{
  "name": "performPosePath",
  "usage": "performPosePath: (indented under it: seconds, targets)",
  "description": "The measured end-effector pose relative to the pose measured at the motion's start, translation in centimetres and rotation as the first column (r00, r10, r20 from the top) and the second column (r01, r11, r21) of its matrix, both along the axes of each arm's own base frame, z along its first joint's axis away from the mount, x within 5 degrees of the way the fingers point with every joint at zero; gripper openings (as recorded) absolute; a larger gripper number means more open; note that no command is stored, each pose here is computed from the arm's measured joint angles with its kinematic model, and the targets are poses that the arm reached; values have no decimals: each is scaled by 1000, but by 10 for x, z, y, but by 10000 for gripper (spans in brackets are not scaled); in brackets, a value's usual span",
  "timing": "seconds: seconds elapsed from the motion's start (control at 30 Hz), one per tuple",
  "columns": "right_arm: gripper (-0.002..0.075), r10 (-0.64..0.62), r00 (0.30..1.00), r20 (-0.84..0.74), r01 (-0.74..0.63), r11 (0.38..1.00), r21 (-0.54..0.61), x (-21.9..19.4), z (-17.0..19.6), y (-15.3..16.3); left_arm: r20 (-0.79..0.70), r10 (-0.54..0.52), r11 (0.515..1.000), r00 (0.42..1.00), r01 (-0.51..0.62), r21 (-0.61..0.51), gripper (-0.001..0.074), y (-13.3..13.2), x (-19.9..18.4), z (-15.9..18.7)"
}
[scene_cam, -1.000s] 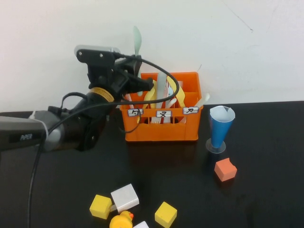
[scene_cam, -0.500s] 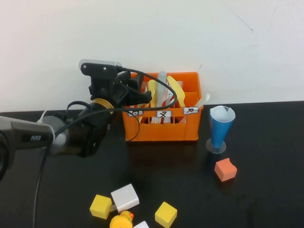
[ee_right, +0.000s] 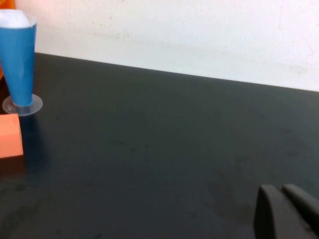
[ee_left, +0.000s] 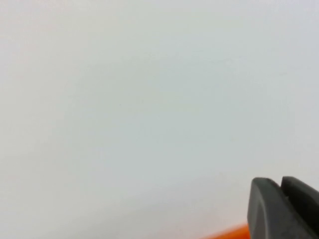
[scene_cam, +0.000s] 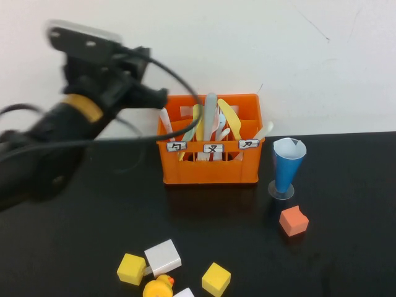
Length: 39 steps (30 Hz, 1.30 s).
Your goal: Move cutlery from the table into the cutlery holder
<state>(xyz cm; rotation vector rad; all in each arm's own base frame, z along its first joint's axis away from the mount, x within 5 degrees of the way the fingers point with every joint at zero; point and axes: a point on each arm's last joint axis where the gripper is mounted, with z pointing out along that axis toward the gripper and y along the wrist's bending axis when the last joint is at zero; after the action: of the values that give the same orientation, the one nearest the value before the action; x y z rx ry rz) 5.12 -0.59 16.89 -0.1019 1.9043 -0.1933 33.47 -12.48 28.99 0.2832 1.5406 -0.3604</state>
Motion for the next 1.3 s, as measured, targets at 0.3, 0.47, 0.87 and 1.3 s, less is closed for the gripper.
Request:
performPosePath:
  seconds: [0.3, 0.47, 0.87, 1.3]
  targets:
    - [-3, 0, 1000, 0, 0, 1000, 0, 0, 0, 0, -73, -55, 995, 996, 61, 74, 1, 32, -106, 21]
    - [-3, 0, 1000, 0, 0, 1000, 0, 0, 0, 0, -197, 50, 998, 979, -41, 47, 0, 60, -158, 20]
    - [-3, 0, 1000, 0, 0, 1000, 0, 0, 0, 0, -382, 251, 962, 889, -275, -6, -1, 101, -221, 9]
    - [-3, 0, 1000, 0, 0, 1000, 0, 0, 0, 0, -222, 307, 943, 925, -328, -62, -1, 118, -264, -73]
